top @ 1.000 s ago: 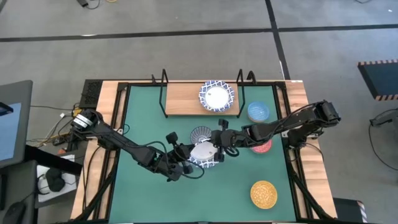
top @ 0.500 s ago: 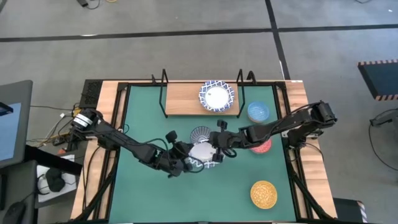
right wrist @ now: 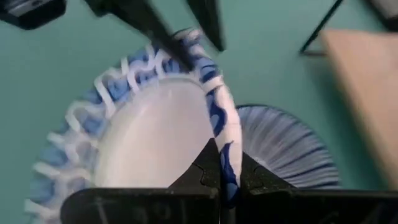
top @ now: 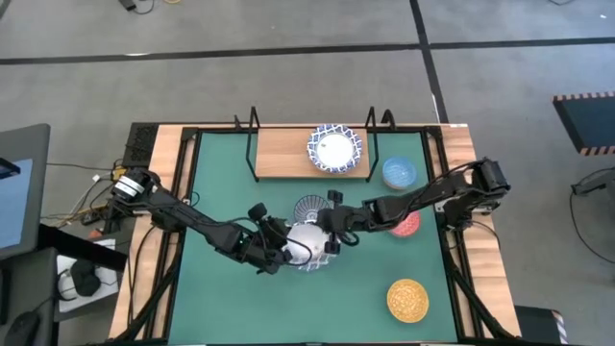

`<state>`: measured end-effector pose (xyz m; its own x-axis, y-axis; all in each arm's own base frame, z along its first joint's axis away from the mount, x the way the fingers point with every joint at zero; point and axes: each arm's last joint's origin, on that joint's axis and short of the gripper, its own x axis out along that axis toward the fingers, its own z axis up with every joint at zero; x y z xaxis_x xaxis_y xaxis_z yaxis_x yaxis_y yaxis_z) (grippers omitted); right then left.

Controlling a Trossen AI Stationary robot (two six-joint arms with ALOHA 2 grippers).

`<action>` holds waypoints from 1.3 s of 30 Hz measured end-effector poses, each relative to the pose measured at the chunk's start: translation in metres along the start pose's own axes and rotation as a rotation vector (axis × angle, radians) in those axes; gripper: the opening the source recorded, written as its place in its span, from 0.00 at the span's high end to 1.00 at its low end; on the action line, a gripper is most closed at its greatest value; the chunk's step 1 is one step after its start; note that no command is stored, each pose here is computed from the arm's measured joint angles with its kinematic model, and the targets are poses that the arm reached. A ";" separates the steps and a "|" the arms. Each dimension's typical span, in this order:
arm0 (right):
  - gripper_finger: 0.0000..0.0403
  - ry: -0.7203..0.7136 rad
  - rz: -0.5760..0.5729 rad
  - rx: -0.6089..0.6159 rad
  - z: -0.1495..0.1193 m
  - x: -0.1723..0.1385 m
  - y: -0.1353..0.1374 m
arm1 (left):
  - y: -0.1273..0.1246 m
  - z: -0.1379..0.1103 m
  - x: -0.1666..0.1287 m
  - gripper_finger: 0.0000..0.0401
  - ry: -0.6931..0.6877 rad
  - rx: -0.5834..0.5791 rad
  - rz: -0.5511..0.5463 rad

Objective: Place and stack bowls onto a shelf
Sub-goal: Stack the white bowl on top of the other white bowls on the shelf

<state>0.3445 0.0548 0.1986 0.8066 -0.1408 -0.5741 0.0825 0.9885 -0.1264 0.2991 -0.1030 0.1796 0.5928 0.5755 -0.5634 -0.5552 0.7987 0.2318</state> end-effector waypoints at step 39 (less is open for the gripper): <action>0.85 0.007 -0.210 0.516 -0.022 -0.089 -0.313 | 0.083 0.061 -0.089 0.46 -0.286 -0.119 0.047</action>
<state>0.2342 -0.2436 0.2715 0.7381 -0.3366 -0.5848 0.5187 0.8373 0.1727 0.2358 -0.0773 0.2974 0.6953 0.6510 -0.3045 -0.6405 0.7535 0.1486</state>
